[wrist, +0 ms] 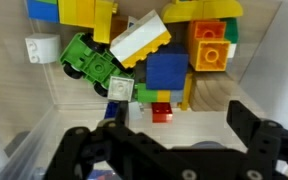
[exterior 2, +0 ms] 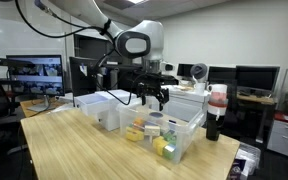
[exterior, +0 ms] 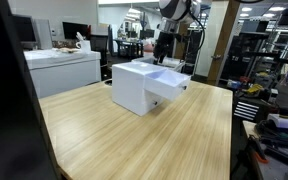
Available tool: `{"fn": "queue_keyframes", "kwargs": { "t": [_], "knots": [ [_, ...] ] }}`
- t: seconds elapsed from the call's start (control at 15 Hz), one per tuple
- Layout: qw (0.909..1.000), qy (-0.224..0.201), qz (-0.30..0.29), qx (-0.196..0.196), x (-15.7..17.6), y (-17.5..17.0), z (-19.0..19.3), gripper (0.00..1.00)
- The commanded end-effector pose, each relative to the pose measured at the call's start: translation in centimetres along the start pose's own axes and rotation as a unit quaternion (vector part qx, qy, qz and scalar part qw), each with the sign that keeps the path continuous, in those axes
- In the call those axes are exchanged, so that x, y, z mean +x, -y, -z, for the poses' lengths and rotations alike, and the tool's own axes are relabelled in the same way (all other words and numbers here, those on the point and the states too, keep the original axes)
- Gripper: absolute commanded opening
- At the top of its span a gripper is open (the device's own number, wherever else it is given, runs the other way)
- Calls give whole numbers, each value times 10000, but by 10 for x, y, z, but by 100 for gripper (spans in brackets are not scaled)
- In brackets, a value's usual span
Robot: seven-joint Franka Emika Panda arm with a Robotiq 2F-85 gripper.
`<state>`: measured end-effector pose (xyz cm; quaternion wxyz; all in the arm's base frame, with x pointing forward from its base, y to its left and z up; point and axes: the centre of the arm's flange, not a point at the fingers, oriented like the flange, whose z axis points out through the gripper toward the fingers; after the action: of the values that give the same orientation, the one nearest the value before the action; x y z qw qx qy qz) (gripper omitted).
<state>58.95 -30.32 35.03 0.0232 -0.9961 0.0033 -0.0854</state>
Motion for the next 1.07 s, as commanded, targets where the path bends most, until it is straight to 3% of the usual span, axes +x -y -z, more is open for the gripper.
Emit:
{"fn": "queue_keyframes", "kwargs": {
  "t": [0.0,0.47,1.0],
  "knots": [
    [9950,-141,-977,-171,9,-22,-19,100],
    [9610,-122,-2709,-536,-18,-36,-62,100],
    [9322,138,-3549,-696,-31,-33,-69,100]
  ]
}}
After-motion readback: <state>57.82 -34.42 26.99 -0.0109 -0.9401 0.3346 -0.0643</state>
